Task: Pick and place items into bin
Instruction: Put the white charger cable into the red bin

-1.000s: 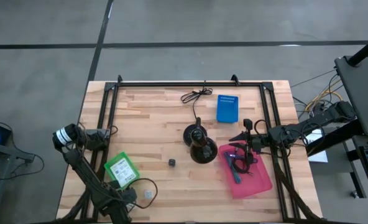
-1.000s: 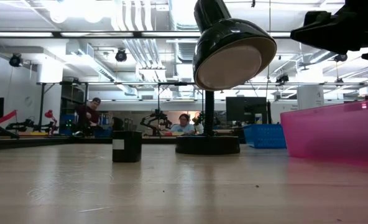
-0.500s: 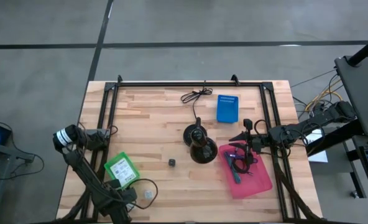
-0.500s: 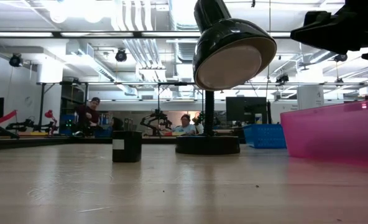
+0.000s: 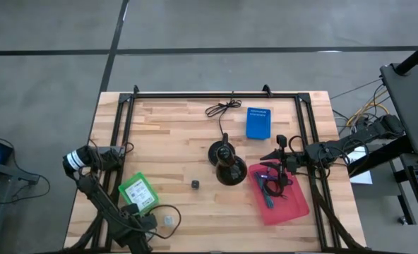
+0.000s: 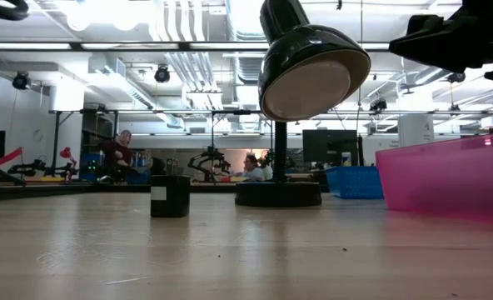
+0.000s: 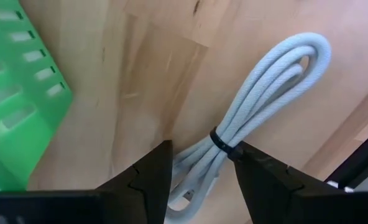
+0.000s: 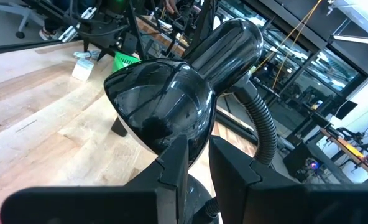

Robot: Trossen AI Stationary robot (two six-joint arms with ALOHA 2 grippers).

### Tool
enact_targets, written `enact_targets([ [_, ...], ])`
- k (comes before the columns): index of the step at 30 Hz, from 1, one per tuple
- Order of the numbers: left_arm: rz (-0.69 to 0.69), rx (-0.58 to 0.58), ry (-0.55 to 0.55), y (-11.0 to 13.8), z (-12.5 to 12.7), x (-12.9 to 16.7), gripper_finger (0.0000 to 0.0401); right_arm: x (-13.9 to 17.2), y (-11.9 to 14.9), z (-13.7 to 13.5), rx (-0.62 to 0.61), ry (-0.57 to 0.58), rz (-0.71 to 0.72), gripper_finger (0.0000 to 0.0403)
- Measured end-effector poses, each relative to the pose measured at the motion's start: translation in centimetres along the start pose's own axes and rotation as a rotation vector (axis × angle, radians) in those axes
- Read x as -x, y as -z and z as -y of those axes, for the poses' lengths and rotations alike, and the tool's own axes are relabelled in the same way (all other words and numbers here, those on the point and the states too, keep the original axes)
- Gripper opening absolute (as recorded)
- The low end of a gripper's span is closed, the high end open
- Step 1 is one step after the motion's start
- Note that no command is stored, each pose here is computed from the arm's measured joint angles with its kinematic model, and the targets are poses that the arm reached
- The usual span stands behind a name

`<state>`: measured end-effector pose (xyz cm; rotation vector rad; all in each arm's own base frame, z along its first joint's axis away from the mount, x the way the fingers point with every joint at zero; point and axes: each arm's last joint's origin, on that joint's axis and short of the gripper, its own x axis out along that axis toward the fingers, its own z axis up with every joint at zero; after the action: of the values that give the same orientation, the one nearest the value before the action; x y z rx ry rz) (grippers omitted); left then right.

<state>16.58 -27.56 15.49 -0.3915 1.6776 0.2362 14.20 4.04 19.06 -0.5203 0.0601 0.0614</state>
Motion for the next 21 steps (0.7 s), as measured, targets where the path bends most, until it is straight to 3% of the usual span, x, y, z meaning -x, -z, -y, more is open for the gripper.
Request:
enact_targets([
  [4,-0.001,-0.015,0.002,0.01,0.06,-0.07,0.0135,0.0,0.0,0.0,0.0,0.0,0.0,0.0054],
  [12,0.0,-0.019,0.015,0.01,0.15,0.01,0.0018,0.0,0.0,0.0,0.0,0.0,0.0,0.0054],
  [21,-0.017,-0.03,0.038,0.19,0.13,0.76,0.0017,0.0,0.0,0.0,0.0,0.0,0.0,0.0054],
])
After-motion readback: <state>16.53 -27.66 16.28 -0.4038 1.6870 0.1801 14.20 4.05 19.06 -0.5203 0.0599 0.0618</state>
